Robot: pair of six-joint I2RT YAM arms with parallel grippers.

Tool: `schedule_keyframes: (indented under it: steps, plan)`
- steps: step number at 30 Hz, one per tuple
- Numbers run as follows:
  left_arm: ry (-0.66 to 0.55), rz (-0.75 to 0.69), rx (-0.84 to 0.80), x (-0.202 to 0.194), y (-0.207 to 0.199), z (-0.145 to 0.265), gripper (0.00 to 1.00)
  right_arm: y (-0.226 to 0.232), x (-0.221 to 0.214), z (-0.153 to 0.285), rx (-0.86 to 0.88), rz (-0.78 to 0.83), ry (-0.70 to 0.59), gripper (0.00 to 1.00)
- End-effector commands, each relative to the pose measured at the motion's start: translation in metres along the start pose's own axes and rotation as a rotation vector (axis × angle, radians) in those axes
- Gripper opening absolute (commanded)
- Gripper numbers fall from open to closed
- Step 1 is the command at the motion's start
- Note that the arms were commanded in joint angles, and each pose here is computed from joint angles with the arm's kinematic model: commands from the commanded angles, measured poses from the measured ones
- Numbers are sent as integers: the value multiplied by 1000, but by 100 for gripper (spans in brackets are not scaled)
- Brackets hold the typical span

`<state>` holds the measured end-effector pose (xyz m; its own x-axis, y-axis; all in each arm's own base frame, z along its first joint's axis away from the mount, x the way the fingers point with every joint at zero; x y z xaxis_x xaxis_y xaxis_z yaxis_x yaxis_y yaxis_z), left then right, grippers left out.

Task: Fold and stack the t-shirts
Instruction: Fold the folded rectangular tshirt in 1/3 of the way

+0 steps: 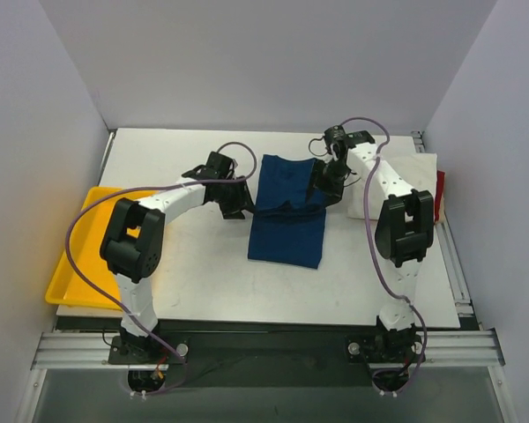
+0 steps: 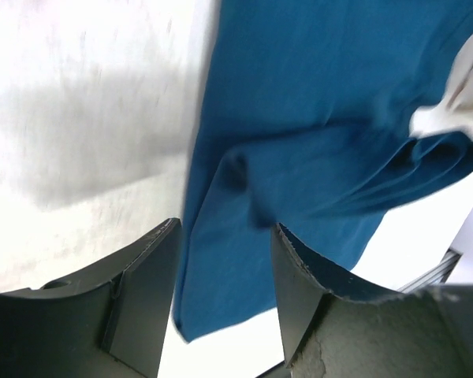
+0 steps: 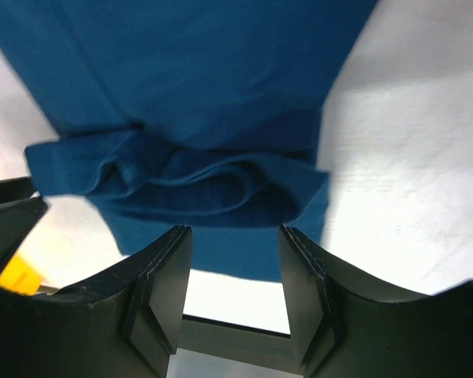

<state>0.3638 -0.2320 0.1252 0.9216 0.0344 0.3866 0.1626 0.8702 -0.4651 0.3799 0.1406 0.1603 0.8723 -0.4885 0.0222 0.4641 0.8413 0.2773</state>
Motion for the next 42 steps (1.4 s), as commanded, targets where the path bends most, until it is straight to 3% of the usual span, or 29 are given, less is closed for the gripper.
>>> schedule_keyframes:
  steps: [1, 6, 14, 21, 26, 33, 37, 42]
  plan:
    - [-49, -74, -30, -6, -8, 19, 59, 13, -30, 37, 43, 73, -10, 48]
    - [6, -73, -59, -42, 1, 14, 59, 24, -55, 28, 46, 110, 47, 48]
    - [65, -85, -173, -63, -8, 4, 60, 34, -80, 1, 26, 151, 161, 48]
    - [160, -97, -120, -80, 1, -7, 55, 28, -91, -31, -39, 175, 235, 48]
    - [222, -89, -81, -88, 9, -15, 43, 30, -76, -50, -86, 166, 201, 48]
    - [257, -100, -54, -94, 11, -14, 43, 38, -15, -52, -82, 56, 34, 48]
    - [255, -108, -48, -95, 11, -11, 43, 52, 23, -42, 2, -24, -46, 48]
    - [237, -123, -62, -94, 9, -7, 46, 54, 39, -30, 59, -64, -72, 48]
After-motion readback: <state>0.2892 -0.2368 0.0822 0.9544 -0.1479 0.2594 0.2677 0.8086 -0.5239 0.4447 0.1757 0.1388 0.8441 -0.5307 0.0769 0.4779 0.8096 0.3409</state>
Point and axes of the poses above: each gripper's point midway between its finger pads, its own z axis back along the fingers, its own y axis along the line the jaws close on, x = y × z, the point moved 7 cm from there along z, back along the fingers, and after that the axes turned 15 degrees about -z, right-handed, at the moved point
